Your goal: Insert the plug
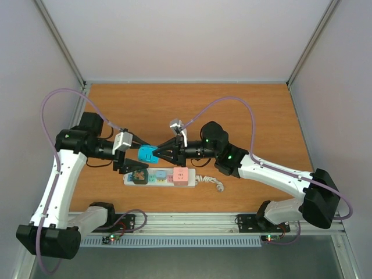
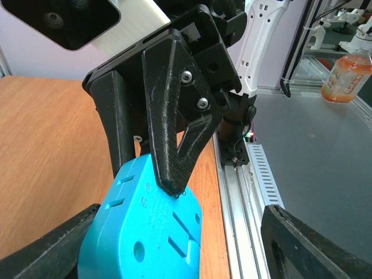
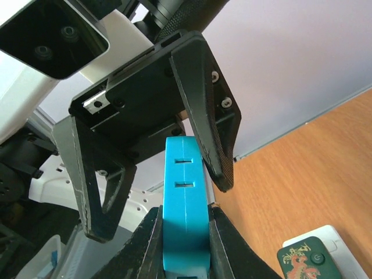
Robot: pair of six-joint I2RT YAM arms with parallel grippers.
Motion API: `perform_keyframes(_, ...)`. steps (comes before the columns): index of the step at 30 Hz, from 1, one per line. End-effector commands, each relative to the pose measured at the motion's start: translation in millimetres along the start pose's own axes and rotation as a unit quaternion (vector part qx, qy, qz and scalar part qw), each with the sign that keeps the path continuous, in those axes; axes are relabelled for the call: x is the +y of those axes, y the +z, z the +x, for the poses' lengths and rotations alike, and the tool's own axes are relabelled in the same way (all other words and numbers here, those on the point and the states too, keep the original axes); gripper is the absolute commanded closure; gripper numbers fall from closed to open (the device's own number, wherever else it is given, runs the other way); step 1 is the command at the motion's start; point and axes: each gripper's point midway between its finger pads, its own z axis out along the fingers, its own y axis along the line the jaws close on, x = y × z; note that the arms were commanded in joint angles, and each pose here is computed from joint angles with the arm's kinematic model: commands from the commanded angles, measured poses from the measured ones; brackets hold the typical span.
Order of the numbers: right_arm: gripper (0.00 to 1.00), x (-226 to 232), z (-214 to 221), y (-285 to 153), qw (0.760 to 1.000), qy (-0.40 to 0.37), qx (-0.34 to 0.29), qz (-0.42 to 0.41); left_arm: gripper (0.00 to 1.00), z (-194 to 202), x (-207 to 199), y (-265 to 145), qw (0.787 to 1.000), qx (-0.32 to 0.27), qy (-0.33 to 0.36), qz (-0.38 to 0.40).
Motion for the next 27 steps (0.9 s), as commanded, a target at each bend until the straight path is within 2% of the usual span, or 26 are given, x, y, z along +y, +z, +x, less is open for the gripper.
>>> perform_keyframes(1, 0.99, -8.2, -33.5, 1.7, 0.997, -0.01, -0.068, 0.019, 0.29, 1.3, -14.6, 4.4, 1.0, -0.012, 0.006, 0.023)
perform_keyframes(4, 0.99, -14.3, -36.5, 2.4, 0.996, -0.009, -0.079, 0.031, 0.3, 1.7, -18.3, 5.7, 1.0, -0.01, 0.011, 0.027)
perform_keyframes(10, 0.99, -20.6, -53.6, -12.0, 0.987, -0.031, -0.144, 0.066, 0.32, 8.7, -23.0, 8.0, 0.999, 0.002, 0.013, 0.031)
perform_keyframes(18, 0.99, -31.4, -65.8, -20.5, 0.976, -0.043, -0.184, 0.105, 0.39, 16.6, -22.0, 10.1, 0.999, 0.01, 0.009, 0.034)
perform_keyframes(25, 0.99, -30.1, -78.6, -33.5, 0.966, -0.065, -0.213, 0.131, 0.41, 23.9, -18.6, 11.2, 0.999, 0.023, 0.004, 0.033)
perform_keyframes(27, 0.99, -28.0, -79.9, -36.4, 0.965, -0.066, -0.216, 0.132, 0.44, 24.6, -15.1, 11.7, 0.999, 0.025, 0.0, 0.033)
